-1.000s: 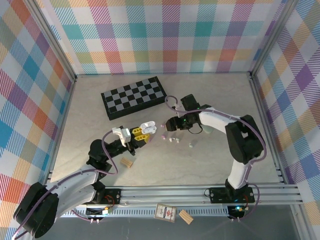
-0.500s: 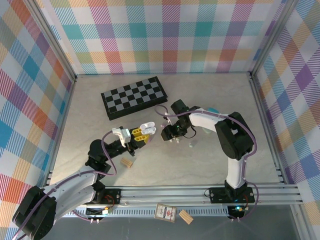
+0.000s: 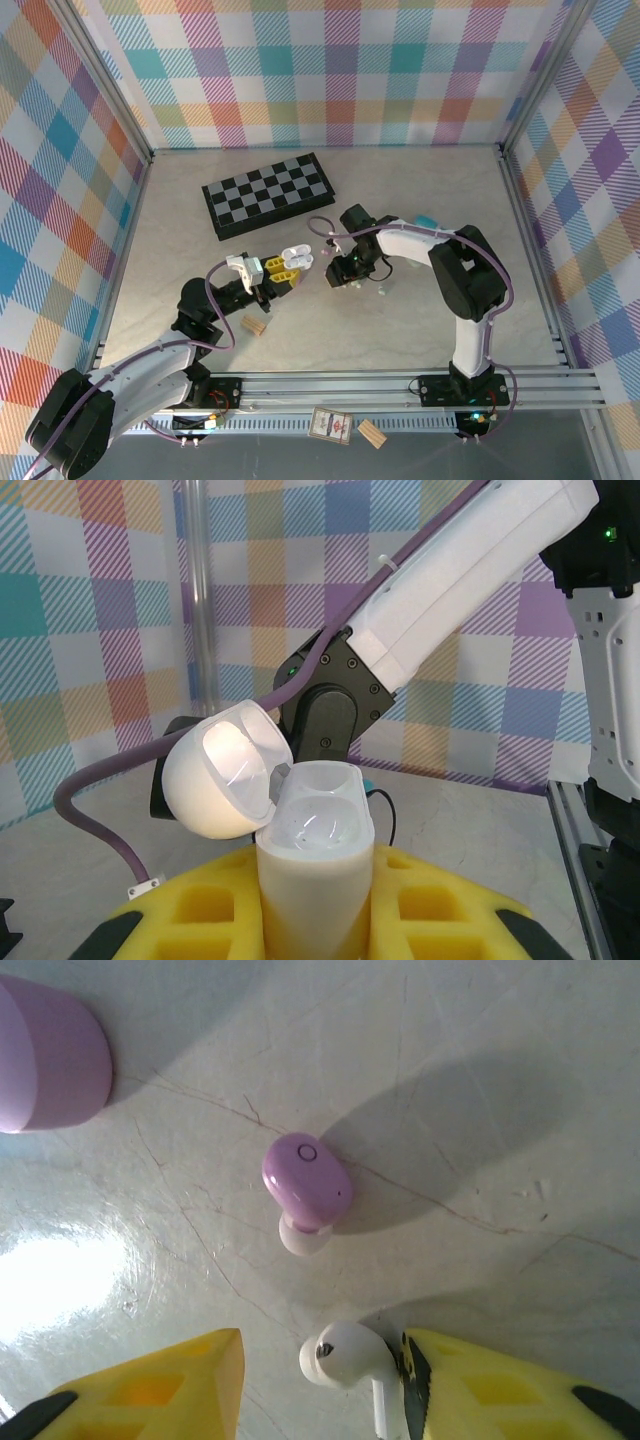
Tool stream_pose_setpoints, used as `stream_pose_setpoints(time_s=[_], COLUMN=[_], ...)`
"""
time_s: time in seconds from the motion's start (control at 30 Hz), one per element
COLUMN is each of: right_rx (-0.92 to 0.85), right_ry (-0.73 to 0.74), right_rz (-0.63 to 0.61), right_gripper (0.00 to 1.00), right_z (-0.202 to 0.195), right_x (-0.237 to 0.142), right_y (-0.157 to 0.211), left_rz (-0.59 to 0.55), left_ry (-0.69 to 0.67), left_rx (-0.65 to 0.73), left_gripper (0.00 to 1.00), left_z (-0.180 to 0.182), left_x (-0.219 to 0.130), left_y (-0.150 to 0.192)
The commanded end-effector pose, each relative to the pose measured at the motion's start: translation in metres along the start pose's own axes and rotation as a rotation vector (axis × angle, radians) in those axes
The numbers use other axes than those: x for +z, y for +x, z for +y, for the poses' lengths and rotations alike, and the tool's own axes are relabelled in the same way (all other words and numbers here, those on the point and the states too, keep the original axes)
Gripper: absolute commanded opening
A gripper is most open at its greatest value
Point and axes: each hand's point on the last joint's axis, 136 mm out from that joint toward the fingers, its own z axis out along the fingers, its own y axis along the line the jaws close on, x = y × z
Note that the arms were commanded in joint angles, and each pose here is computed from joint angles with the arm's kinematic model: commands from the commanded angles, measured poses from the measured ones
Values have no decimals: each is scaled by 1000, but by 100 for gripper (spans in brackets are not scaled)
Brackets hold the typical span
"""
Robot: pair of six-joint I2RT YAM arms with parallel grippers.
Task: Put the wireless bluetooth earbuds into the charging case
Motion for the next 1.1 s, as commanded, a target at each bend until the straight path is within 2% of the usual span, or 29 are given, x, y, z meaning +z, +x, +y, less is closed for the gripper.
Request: stream_pose_setpoints(time_s=[0.0, 0.2, 0.57, 0.77, 1.07], right_rx=[11, -27, -75, -66, -62], right_ry=[14, 23, -31, -69, -87], right_rz=[43, 51, 15, 46, 54], right_gripper=[44, 49, 48, 44, 39], right_z=[1, 0, 8, 10, 14], right_x=[-3, -3, 2, 10, 2], right_y=[10, 5, -12, 0, 17], left_rz=[-21, -18, -14, -13, -14], left_ry=[16, 21, 31, 39, 44], left_rx=[44, 44, 47, 47, 55], left_gripper=[6, 6, 6, 6, 6], left_z=[-1, -2, -3, -4, -5], left_x=[1, 2, 2, 2, 2], left_y=[-9, -10, -10, -11, -11])
